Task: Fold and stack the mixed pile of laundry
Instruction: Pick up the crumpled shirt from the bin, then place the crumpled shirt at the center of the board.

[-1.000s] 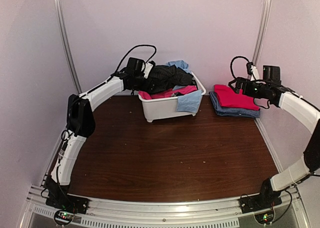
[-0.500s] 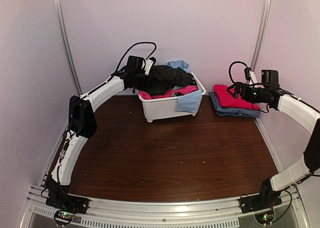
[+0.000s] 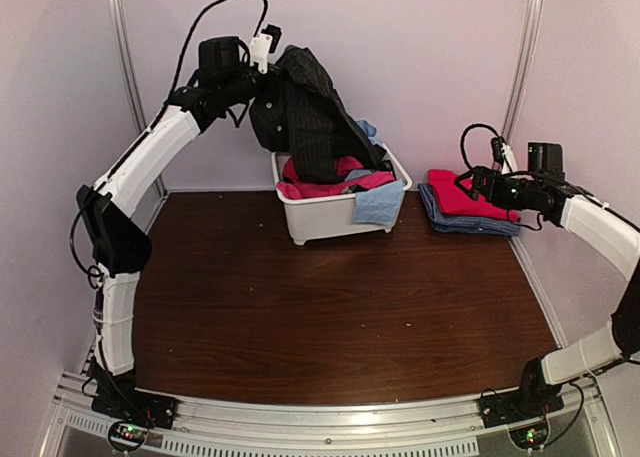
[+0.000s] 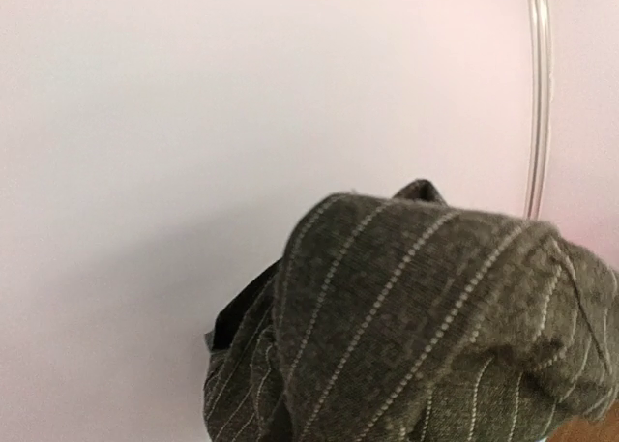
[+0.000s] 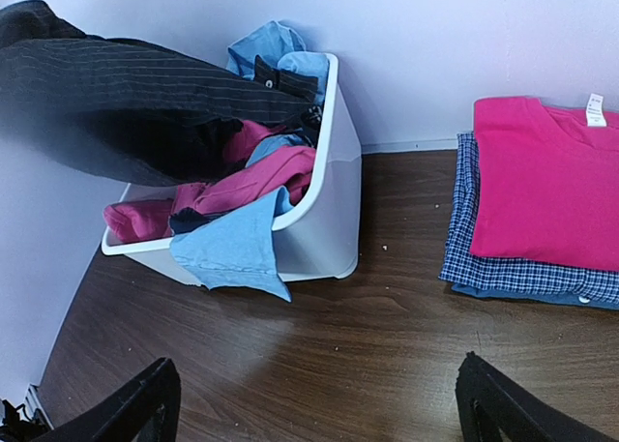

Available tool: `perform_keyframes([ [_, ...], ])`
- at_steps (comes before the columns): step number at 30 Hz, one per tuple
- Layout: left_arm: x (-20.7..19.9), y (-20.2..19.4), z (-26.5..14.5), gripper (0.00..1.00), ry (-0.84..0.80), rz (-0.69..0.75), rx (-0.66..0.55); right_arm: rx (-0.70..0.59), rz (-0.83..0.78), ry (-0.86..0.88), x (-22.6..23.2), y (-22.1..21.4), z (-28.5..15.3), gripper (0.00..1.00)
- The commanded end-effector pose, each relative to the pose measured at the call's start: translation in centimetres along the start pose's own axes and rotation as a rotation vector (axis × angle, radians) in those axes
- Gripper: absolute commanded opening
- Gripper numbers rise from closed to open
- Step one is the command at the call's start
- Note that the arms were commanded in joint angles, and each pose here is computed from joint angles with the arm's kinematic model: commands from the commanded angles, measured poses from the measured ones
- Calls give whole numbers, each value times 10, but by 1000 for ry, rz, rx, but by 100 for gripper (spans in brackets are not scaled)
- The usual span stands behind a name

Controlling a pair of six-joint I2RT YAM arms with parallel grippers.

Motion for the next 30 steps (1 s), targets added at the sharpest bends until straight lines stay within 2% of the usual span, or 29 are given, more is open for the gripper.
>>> perform_keyframes([
  [1,-7,75,-59,0,-64,-39,-211,-49,-35,22,16,10,-21,100],
  [13,-38,181,-205,0,-258,-61,-494,-24,-13,135,26,-2,-20,100],
  [20,-52,202,-252,0,-394,-83,-560,-11,-30,181,34,-2,-13,100],
  [23,-50,204,-265,0,-375,-87,-587,-7,-34,203,38,-2,-10,100],
  [27,-40,212,-288,0,-268,-62,-618,4,-41,220,41,-4,-7,100],
  [30,-36,211,-299,0,-226,-39,-603,6,-43,227,42,-4,-6,100],
])
Point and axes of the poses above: each gripper's point midway between its finger pads, its own z axis out along the fingers, its own x axis along the line the jaws close on, y = z × x, the point moved 10 cm from there along -z, back along the fingers, and after that the axes turned 1 degree about -z, right-handed, at the moved point
